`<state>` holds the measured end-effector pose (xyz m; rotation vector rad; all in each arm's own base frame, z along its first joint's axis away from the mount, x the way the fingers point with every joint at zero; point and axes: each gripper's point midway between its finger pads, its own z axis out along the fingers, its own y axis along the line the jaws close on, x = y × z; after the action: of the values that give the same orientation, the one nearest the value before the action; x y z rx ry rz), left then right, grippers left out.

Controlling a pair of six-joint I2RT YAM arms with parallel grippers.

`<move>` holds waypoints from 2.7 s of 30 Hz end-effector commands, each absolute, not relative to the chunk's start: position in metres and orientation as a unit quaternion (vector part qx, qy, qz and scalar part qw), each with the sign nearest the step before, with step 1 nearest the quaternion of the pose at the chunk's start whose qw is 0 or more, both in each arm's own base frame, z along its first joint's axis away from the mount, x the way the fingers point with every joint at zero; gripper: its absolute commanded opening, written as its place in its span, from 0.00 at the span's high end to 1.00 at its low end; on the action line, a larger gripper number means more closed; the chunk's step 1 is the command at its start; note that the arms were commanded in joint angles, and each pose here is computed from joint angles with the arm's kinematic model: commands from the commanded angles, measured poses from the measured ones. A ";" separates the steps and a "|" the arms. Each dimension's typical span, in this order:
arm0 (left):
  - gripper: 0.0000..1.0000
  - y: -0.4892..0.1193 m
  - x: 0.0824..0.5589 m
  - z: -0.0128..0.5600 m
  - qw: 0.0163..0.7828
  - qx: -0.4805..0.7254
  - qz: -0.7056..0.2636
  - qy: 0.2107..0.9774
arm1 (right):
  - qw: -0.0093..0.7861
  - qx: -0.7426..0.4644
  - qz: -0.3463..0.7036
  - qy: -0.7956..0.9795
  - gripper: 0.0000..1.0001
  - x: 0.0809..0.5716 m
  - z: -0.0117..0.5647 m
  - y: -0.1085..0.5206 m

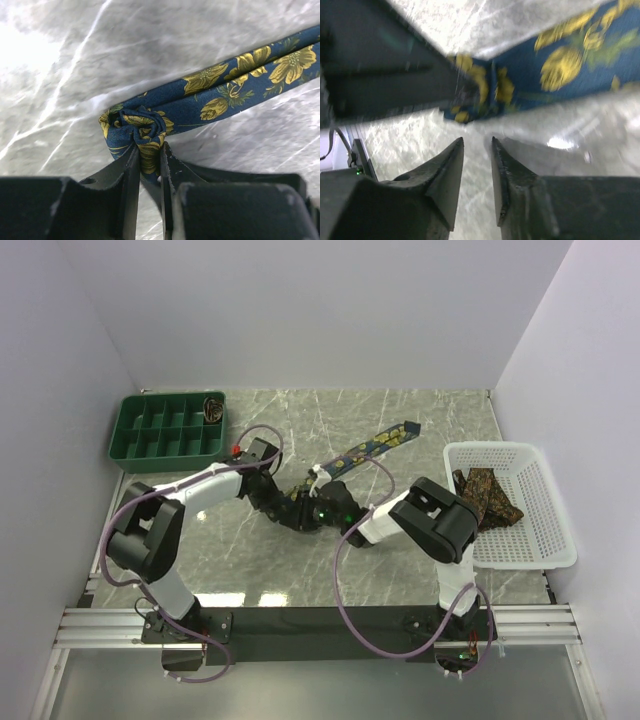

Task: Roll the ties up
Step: Roll the tie

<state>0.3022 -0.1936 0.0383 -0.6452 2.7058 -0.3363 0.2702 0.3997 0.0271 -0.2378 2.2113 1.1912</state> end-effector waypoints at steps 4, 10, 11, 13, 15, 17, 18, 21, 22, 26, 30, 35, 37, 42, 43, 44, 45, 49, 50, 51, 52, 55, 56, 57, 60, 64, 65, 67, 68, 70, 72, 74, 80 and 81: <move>0.64 -0.188 0.290 -0.003 0.132 -0.222 -0.079 0.963 | 0.373 -0.077 0.465 0.799 0.56 0.279 0.062 0.388; 0.42 -0.193 0.296 -0.002 0.129 -0.216 -0.084 0.964 | 0.417 -0.055 0.450 0.787 0.48 0.291 0.072 0.377; 0.38 -0.194 0.296 -0.002 0.128 -0.216 -0.084 0.964 | 0.421 -0.053 0.446 0.788 0.48 0.293 0.072 0.375; 0.33 -0.195 0.298 -0.003 0.126 -0.215 -0.085 0.965 | 0.433 -0.047 0.438 0.786 0.47 0.300 0.074 0.374; 0.28 -0.196 0.299 -0.003 0.125 -0.214 -0.085 0.965 | 0.440 -0.045 0.441 0.781 0.46 0.304 0.078 0.375; 0.27 -0.196 0.299 -0.004 0.122 -0.212 -0.083 0.966 | 0.441 -0.042 0.439 0.782 0.45 0.308 0.077 0.375; 0.27 -0.198 0.300 -0.003 0.124 -0.212 -0.085 0.966 | 0.445 -0.039 0.439 0.780 0.45 0.311 0.079 0.376; 0.26 -0.199 0.301 -0.004 0.121 -0.210 -0.085 0.966 | 0.449 -0.040 0.441 0.776 0.44 0.315 0.082 0.380; 0.26 -0.199 0.301 -0.004 0.120 -0.209 -0.086 0.967 | 0.450 -0.041 0.442 0.775 0.44 0.317 0.082 0.380; 0.27 -0.201 0.303 -0.006 0.117 -0.209 -0.087 0.967 | 0.454 -0.046 0.446 0.770 0.43 0.321 0.087 0.385; 0.27 -0.203 0.304 -0.006 0.115 -0.208 -0.087 0.967 | 0.452 -0.044 0.443 0.773 0.43 0.326 0.085 0.391; 0.27 -0.203 0.304 -0.006 0.113 -0.207 -0.087 0.968 | 0.452 -0.035 0.429 0.781 0.44 0.333 0.075 0.391; 0.27 -0.204 0.304 -0.006 0.111 -0.207 -0.089 0.968 | 0.451 -0.034 0.427 0.783 0.45 0.334 0.072 0.392; 0.27 -0.205 0.303 -0.008 0.109 -0.207 -0.090 0.968 | 0.441 -0.037 0.421 0.791 0.51 0.336 0.060 0.394; 0.27 -0.205 0.304 -0.008 0.110 -0.208 -0.091 0.968 | 0.438 -0.038 0.419 0.795 0.55 0.335 0.055 0.395; 0.27 -0.205 0.303 -0.008 0.110 -0.209 -0.091 0.967 | 0.437 -0.037 0.417 0.797 0.57 0.336 0.053 0.395; 0.27 -0.205 0.304 -0.007 0.111 -0.210 -0.092 0.967 | 0.436 -0.037 0.417 0.797 0.60 0.336 0.052 0.395; 0.26 -0.209 0.304 -0.004 0.113 -0.211 -0.107 0.965 | 0.426 -0.023 0.417 0.803 0.83 0.340 0.046 0.389; 0.26 -0.209 0.303 -0.002 0.114 -0.212 -0.111 0.964 | 0.423 -0.018 0.416 0.804 0.87 0.342 0.043 0.387; 0.25 -0.210 0.303 -0.001 0.117 -0.214 -0.115 0.963 | 0.415 -0.014 0.421 0.806 0.95 0.342 0.042 0.385; 0.24 -0.212 0.306 0.002 0.124 -0.216 -0.124 0.961 | 0.411 -0.006 0.420 0.809 0.98 0.347 0.038 0.380; 0.22 -0.218 0.313 0.018 0.152 -0.225 -0.164 0.948 | 0.386 0.000 0.441 0.810 1.00 0.348 0.037 0.378; 0.19 -0.216 0.309 0.017 0.150 -0.231 -0.170 0.946 | 0.378 0.008 0.443 0.813 1.00 0.351 0.035 0.376; 0.15 -0.217 0.310 0.020 0.158 -0.236 -0.181 0.942 | 0.373 0.008 0.447 0.813 1.00 0.351 0.035 0.375; 0.09 -0.214 0.316 0.035 0.193 -0.251 -0.213 0.924 | 0.352 0.022 0.452 0.819 1.00 0.353 0.033 0.372; 0.03 -0.206 0.325 0.065 0.261 -0.263 -0.261 0.891 | 0.310 0.040 0.461 0.830 1.00 0.353 0.028 0.373; 0.03 -0.199 0.317 0.057 0.262 -0.268 -0.258 0.891 | 0.302 0.048 0.460 0.834 1.00 0.354 0.028 0.373; 0.03 -0.196 0.323 0.065 0.291 -0.277 -0.283 0.871 | 0.284 0.063 0.464 0.837 1.00 0.355 0.027 0.373; 0.03 -0.191 0.313 0.058 0.290 -0.282 -0.285 0.869 | 0.276 0.068 0.460 0.841 1.00 0.355 0.026 0.372; 0.03 -0.191 0.316 0.067 0.311 -0.286 -0.312 0.851 | 0.266 0.079 0.453 0.847 1.00 0.356 0.023 0.370; 0.05 -0.189 0.312 0.062 0.317 -0.287 -0.323 0.844 | 0.253 0.084 0.444 0.855 1.00 0.356 0.019 0.370; 0.05 -0.188 0.311 0.056 0.315 -0.286 -0.327 0.844 | 0.242 0.090 0.440 0.860 1.00 0.357 0.017 0.369; 0.08 -0.188 0.324 0.056 0.322 -0.291 -0.348 0.831 | 0.230 0.096 0.420 0.873 1.00 0.358 0.013 0.366; 0.09 -0.188 0.325 0.055 0.321 -0.291 -0.348 0.831 | 0.228 0.095 0.421 0.873 1.00 0.357 0.013 0.366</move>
<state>0.3148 -0.1852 0.0494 -0.7733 2.2277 -0.8645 0.3635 0.3758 0.0363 0.2277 2.2996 1.2400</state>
